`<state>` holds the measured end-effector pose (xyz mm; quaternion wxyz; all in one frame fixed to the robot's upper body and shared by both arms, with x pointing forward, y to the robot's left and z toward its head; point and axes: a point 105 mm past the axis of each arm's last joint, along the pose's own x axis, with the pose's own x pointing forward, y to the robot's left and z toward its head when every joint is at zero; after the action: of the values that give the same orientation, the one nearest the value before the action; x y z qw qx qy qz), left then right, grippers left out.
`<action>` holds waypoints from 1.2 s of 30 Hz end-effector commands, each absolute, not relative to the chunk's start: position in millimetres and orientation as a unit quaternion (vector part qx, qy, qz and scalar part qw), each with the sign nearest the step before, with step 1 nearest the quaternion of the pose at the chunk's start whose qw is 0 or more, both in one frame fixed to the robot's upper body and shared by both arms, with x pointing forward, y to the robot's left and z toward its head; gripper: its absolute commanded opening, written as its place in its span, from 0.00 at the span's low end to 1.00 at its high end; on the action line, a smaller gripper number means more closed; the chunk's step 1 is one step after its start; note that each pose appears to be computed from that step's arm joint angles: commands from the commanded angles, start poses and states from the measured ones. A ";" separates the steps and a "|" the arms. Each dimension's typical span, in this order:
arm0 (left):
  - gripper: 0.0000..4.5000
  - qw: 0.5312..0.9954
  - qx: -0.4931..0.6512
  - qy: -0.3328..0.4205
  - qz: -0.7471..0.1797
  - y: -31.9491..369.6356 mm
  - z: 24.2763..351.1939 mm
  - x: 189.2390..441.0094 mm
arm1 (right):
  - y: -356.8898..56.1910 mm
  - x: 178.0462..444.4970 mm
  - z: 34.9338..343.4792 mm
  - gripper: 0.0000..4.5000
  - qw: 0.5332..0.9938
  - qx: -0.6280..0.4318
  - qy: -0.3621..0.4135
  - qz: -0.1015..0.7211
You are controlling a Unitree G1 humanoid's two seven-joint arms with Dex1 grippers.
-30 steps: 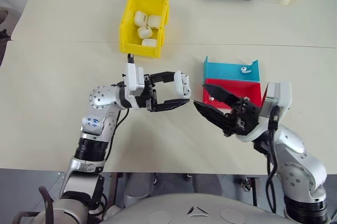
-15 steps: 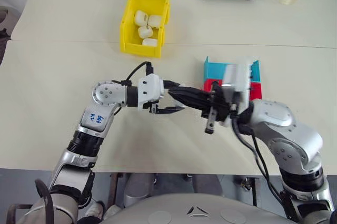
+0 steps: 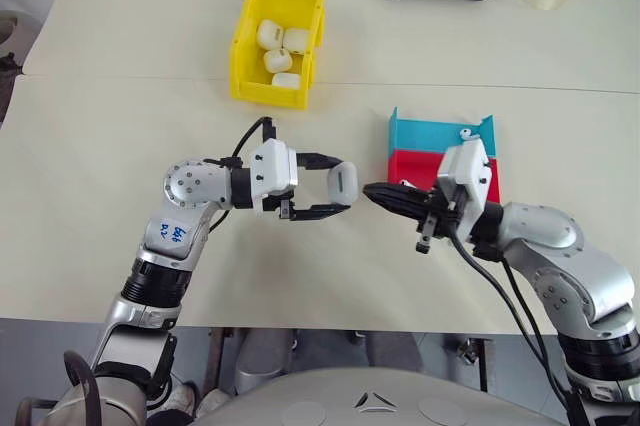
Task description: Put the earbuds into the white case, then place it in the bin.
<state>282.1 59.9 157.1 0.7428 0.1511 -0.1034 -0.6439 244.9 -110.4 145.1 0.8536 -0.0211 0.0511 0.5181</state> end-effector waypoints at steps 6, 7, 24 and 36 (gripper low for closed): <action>0.62 0.855 0.083 -0.127 -0.496 110.7 176.2 310.4 | -154.4 223.1 186.4 0.20 0.886 0.036 -0.070 0.458; 0.62 0.868 0.076 -0.134 -0.472 116.9 180.0 315.4 | -160.2 222.8 188.4 0.27 0.895 0.025 -0.082 0.438; 0.62 0.937 0.025 -0.117 -0.328 118.9 218.8 426.9 | -175.5 210.9 186.8 0.99 0.924 -0.026 -0.122 0.362; 1.00 0.897 0.064 -0.149 -0.411 113.6 227.5 418.4 | -164.7 210.5 191.6 1.00 0.924 -0.022 -0.136 0.357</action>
<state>430.7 110.8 209.6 0.9143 0.0446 -0.1069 -0.3882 214.7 -167.0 182.2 0.9277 -0.0095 -0.1139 0.3553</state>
